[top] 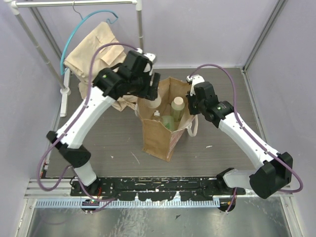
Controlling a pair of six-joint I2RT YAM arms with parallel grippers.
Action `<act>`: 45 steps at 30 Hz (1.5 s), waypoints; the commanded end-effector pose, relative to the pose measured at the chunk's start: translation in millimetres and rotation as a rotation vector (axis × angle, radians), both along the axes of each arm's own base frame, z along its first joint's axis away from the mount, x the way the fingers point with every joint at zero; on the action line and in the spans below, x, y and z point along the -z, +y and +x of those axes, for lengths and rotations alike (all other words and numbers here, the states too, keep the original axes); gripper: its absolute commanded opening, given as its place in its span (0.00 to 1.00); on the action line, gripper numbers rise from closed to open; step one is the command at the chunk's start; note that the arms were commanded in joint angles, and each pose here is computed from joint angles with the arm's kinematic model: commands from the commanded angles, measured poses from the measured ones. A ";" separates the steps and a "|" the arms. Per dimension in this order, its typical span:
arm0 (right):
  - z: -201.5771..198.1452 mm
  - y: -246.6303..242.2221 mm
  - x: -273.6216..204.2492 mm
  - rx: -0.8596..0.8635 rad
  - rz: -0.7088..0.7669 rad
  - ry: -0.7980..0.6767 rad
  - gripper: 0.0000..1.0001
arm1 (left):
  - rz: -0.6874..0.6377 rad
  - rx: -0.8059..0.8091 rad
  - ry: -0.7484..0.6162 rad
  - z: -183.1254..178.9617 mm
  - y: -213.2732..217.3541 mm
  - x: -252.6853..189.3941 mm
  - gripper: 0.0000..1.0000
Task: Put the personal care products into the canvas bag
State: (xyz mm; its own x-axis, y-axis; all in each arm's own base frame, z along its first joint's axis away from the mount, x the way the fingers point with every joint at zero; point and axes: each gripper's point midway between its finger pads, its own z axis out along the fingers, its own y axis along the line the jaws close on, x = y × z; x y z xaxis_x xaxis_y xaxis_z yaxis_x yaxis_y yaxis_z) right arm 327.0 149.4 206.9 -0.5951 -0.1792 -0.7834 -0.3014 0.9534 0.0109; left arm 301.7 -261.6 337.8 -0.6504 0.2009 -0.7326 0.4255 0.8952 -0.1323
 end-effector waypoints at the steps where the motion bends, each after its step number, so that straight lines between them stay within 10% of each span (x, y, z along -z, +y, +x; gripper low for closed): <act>1: -13.3 20.7 -11.9 -0.075 0.059 0.024 0.01 | 0.015 0.052 -0.114 17.1 -34.8 -18.4 0.00; 45: -14.0 -1.5 -49.4 0.124 0.192 -0.106 0.01 | 0.029 0.123 0.138 -27.1 -125.8 143.3 0.00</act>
State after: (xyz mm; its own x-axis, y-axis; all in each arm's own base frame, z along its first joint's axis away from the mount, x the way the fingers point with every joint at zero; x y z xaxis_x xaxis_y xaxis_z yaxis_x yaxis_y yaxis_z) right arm 310.5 144.3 226.5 -0.5900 -0.0163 -0.8072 -0.1865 0.9755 0.1166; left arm 258.6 -368.5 164.1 -0.7506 0.3761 -0.5432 0.5161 0.8471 -0.1267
